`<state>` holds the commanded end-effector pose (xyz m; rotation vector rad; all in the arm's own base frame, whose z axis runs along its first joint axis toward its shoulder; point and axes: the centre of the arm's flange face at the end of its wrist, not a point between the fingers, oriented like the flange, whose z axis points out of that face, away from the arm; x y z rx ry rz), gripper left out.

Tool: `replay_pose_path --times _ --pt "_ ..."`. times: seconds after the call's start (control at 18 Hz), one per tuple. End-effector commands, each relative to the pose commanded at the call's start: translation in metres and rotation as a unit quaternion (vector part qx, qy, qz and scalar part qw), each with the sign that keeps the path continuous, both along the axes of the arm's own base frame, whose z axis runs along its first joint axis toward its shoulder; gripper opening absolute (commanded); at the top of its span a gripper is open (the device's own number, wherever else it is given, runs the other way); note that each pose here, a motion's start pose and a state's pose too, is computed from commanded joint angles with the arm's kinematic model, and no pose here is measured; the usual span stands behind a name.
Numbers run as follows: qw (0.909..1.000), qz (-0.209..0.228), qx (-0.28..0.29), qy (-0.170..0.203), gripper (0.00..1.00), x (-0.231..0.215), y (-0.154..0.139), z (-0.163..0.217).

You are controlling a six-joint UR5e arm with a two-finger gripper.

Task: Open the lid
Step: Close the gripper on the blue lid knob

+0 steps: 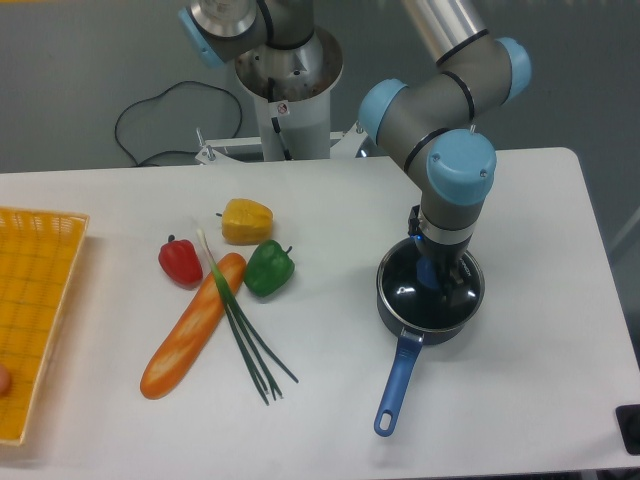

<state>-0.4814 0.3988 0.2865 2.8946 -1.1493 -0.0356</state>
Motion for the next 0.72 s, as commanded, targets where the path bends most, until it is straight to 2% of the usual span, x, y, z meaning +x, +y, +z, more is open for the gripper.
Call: replay_pose_path --times 0.61,0.72 --pt "1.0 -0.008 -0.005 0.0 0.96 -0.0003 -0.0017 -0.001" --pt "1.0 -0.008 -0.005 0.0 0.9 -0.0003 -0.0017 -0.001"
